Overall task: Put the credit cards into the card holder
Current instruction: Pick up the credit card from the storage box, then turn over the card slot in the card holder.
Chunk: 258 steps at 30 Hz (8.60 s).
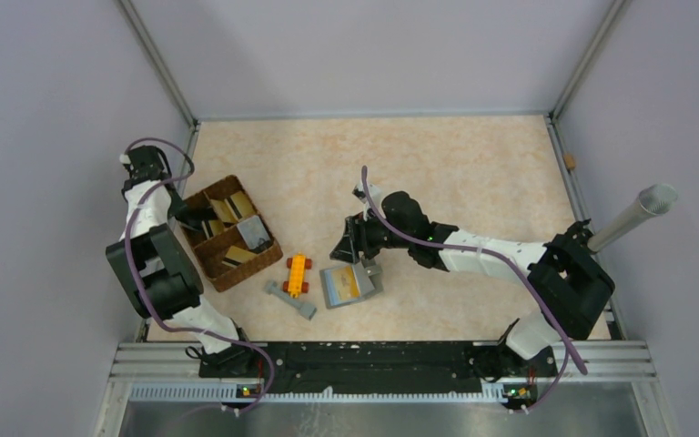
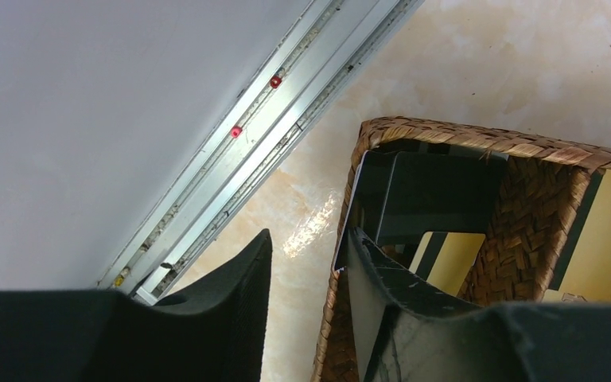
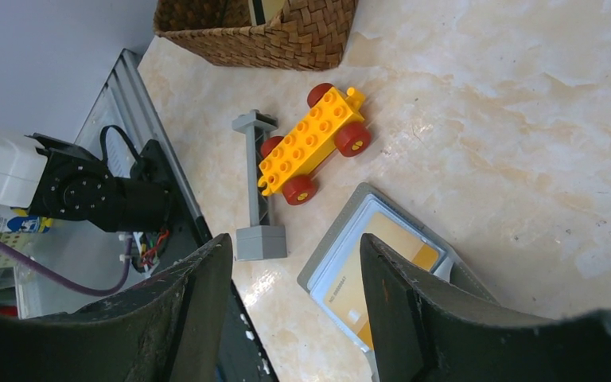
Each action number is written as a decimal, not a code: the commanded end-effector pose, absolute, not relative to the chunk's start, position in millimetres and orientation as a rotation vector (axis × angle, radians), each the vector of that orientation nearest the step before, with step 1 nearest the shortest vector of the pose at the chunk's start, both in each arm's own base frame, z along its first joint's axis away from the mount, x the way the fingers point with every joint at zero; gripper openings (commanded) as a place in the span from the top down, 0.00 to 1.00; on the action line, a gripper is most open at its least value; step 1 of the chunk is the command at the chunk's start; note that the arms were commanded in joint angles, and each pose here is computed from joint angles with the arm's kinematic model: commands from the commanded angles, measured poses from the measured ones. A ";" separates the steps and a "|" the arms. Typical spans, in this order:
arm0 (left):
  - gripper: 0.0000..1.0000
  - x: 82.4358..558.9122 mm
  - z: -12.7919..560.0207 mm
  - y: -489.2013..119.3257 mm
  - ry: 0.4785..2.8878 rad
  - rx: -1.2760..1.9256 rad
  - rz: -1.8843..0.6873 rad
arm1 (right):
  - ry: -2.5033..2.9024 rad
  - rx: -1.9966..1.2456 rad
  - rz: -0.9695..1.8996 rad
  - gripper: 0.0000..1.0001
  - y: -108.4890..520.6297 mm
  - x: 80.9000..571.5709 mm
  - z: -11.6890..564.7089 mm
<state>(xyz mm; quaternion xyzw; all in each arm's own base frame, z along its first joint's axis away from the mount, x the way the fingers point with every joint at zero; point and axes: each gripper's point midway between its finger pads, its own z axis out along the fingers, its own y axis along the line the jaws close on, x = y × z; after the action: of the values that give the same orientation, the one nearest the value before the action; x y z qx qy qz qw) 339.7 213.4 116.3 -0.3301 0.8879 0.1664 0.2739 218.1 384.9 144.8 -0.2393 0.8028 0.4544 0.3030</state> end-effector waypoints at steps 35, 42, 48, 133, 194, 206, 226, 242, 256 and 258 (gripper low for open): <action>1.00 348.2 135.2 213.3 2.300 -0.831 0.404 | 2.079 -0.632 1.273 0.41 390.6 217.6 150.1; 0.88 348.1 131.1 216.0 2.313 -0.840 0.420 | 2.080 -0.634 1.277 0.41 390.9 217.1 149.6; 0.83 348.9 125.6 217.0 2.330 -0.843 0.424 | 2.077 -0.639 1.288 0.41 392.2 216.4 149.9; 0.88 354.2 133.7 219.1 2.265 -0.849 0.418 | 2.088 -0.632 1.344 0.42 395.0 213.9 145.0; 1.00 262.3 245.9 -198.9 2.009 0.510 -1.189 | 1.812 -0.778 1.356 0.27 295.9 187.9 230.8; 1.00 182.5 254.4 -256.5 1.907 0.789 -1.596 | 1.770 -0.802 1.517 0.27 312.2 178.4 238.3; 0.21 193.5 226.1 -249.4 2.035 0.568 -1.347 | 2.076 -0.591 1.320 1.00 328.5 183.3 178.0; 0.11 207.2 143.0 -199.1 2.255 -0.205 -1.089 | 2.323 -0.538 0.981 1.00 344.9 197.6 101.6; 0.11 196.5 93.7 -213.8 2.442 -0.340 -1.092 | 2.624 -0.422 0.592 1.00 294.9 197.9 5.1; 0.12 193.9 90.4 -219.2 2.457 -0.335 -1.097 | 2.632 -0.411 0.601 1.00 293.9 195.8 2.0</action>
<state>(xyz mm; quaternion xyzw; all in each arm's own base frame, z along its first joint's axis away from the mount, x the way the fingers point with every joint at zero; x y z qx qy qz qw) 189.2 -208.3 87.3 -0.1173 0.8917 -0.3846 0.2078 202.4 315.3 30.9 -0.1572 0.9247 0.2627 0.2264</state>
